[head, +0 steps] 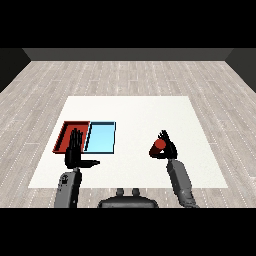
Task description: Pick the red can and put it in the red box
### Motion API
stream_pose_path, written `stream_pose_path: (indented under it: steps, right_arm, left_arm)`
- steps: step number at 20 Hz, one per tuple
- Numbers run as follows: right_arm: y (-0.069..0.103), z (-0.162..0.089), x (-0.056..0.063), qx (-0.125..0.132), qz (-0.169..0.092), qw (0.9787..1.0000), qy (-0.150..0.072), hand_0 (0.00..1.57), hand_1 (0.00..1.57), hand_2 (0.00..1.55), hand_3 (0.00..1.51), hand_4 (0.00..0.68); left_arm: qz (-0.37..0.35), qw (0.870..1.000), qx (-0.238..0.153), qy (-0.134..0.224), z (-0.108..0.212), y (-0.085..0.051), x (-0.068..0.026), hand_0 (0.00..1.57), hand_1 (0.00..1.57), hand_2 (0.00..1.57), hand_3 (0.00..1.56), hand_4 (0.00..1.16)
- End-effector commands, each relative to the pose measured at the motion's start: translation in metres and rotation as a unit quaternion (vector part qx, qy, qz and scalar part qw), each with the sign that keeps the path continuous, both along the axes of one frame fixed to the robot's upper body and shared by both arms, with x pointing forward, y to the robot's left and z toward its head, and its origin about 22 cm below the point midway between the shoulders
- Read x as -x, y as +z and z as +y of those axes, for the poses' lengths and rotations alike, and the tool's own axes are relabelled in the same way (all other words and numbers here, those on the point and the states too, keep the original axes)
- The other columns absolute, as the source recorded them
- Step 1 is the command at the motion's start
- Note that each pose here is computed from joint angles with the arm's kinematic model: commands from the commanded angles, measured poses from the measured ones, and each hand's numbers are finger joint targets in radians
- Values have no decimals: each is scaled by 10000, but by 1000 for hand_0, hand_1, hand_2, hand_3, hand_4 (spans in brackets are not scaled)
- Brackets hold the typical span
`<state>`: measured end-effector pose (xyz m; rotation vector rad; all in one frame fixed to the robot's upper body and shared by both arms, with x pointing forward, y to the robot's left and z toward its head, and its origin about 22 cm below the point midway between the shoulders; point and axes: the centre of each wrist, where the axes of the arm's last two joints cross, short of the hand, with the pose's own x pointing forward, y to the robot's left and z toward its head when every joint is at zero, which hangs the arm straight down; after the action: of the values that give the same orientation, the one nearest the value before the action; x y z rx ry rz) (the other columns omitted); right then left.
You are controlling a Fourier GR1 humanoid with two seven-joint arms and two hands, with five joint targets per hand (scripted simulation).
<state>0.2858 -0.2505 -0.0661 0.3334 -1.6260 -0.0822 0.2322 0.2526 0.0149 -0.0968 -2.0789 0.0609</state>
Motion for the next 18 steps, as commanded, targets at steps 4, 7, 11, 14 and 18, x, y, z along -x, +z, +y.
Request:
stream_pose_path:
  steps: [4, 7, 11, 14, 18]
  right_arm:
    - [50, 50, -102, 23, 30, 10000, -1, 0, 0, 0, 0, 0]
    - [6, 91, -199, 11, 121, 9999, 99, 0, 0, 0, 0, 0]
    - [36, 102, -235, 125, 76, 9997, 213, 0, 0, 0, 0, 0]
    - [-16, 194, -207, 114, 218, 9996, 131, 0, 0, 0, 0, 0]
    - [147, 264, -231, 174, 284, 9994, -83, 0, 0, 0, 0, 0]
  left_arm:
    - [14, 10000, 42, 79, 10, 48, 8, 0, 0, 0, 0, 0]
    - [5, 10000, -17, 11, 18, 19, 114, 0, 0, 0, 0, 0]
    - [-24, 9999, 125, -33, 31, -207, 43, 0, 0, 0, 0, 0]
    - [-62, 10000, 53, -15, 182, 66, 30, 0, 0, 0, 0, 0]
    - [-85, 9999, 69, 33, 24, -38, -110, 0, 0, 0, 0, 0]
